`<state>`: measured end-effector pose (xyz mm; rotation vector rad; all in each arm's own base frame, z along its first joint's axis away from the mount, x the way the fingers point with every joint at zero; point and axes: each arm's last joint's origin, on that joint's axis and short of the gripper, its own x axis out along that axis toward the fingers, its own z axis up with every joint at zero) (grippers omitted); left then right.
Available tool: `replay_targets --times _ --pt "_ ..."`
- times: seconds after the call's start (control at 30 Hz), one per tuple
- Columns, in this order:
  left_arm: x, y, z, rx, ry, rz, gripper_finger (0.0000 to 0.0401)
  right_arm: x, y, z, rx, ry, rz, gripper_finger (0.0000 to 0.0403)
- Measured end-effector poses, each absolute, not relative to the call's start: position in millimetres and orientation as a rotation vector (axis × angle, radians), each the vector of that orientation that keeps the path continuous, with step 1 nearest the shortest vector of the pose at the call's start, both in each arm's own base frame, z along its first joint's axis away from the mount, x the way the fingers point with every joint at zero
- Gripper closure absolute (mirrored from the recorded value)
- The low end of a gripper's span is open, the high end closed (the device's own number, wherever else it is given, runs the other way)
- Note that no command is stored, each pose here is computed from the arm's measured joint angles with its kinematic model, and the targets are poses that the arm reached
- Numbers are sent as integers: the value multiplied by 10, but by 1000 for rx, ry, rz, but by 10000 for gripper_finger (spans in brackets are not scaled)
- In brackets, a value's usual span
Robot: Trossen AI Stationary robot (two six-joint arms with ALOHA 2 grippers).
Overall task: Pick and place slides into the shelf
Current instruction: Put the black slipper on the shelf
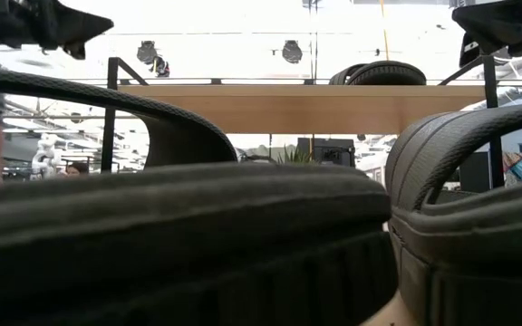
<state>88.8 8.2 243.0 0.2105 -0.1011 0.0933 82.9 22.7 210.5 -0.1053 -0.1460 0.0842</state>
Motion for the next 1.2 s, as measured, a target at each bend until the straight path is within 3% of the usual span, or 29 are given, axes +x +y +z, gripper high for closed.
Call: replay_targets --times 0.23,0.5,0.73,0.87,1.0,1.2 --pt "775 80 2785 184 -81 119 375 830 228 2104 -160 -147 80 403" --pt "867 101 3196 179 395 114 375 831 228 2108 -177 -152 78 403" --pt "1083 111 3200 169 888 11 375 832 228 2103 -170 -146 81 403" --pt "1245 110 3119 132 1044 -68 375 832 229 2103 -171 -146 81 403" --pt "1330 76 2988 -38 1215 -172 375 832 229 2103 -177 -146 81 403" --pt "1410 62 2897 -191 1332 -183 375 832 229 2104 -168 -146 82 403"
